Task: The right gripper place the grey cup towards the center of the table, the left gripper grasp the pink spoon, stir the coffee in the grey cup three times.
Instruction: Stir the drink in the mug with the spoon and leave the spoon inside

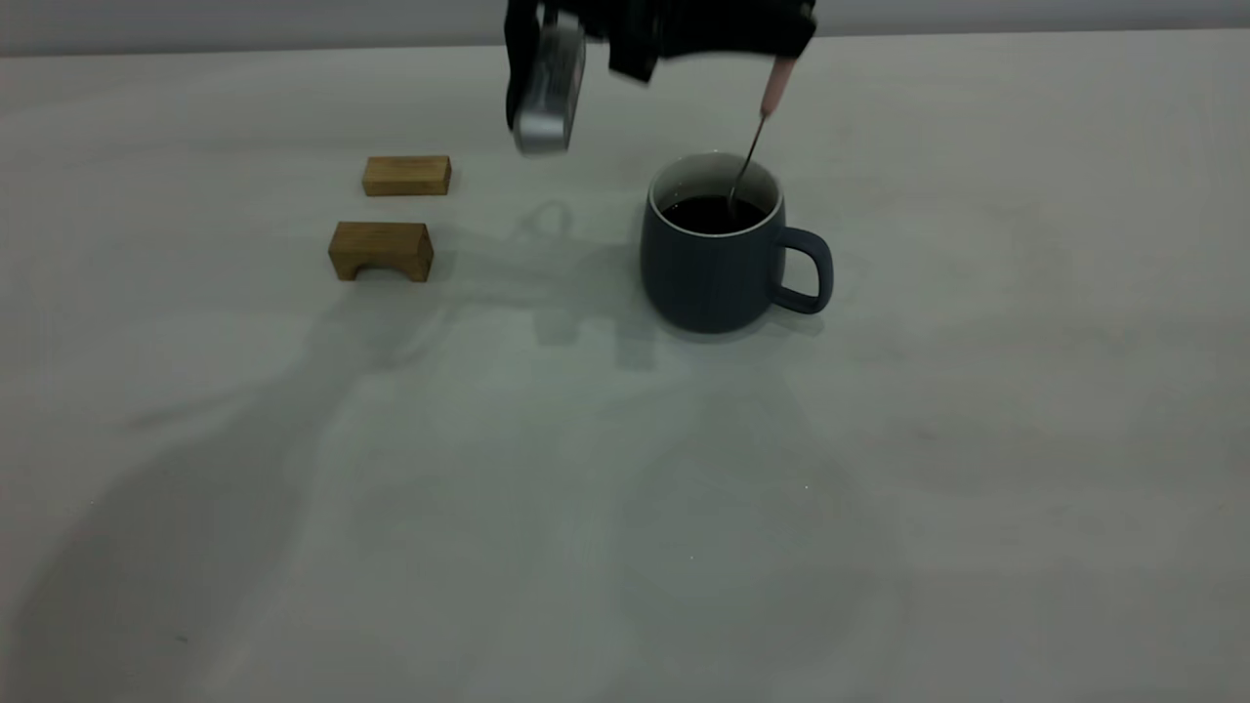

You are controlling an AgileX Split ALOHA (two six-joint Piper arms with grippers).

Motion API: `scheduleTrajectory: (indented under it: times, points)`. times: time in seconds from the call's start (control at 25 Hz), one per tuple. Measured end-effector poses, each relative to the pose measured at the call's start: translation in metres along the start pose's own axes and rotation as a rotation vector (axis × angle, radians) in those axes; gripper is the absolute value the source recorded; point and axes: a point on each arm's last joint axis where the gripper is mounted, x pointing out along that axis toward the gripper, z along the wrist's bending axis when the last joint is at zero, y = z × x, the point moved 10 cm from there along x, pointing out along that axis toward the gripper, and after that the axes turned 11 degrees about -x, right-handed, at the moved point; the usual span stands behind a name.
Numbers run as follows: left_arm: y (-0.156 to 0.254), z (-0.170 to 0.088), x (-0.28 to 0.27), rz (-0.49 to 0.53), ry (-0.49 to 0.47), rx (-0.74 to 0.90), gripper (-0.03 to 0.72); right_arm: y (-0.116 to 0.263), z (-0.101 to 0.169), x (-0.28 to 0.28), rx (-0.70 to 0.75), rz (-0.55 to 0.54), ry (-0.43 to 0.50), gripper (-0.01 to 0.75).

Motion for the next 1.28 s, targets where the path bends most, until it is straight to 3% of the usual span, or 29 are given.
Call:
scheduleTrajectory:
  times: [0.2, 0.36, 0.64, 0.84, 1.04, 1.28]
  points:
    - [-0.029, -0.008, 0.009, -0.045, 0.028, 0.035, 0.168, 0.0, 0.0, 0.0, 0.001, 0.0, 0.001, 0.237]
    - [-0.026, -0.008, 0.009, -0.023, 0.031, 0.109, 0.168, 0.0, 0.0, 0.0, 0.001, 0.0, 0.001, 0.237]
    - [-0.02, 0.001, 0.009, 0.008, -0.014, -0.073, 0.168, 0.0, 0.0, 0.0, 0.001, 0.0, 0.001, 0.237]
    - [-0.035, -0.012, 0.007, -0.068, 0.048, -0.028, 0.168, 0.0, 0.0, 0.0, 0.001, 0.0, 0.001, 0.237]
    - [-0.032, -0.01, 0.007, -0.048, 0.035, 0.04, 0.168, 0.0, 0.0, 0.0, 0.001, 0.0, 0.001, 0.237]
    - [-0.028, 0.002, 0.007, -0.03, -0.027, -0.115, 0.168, 0.0, 0.0, 0.0, 0.001, 0.0, 0.001, 0.237]
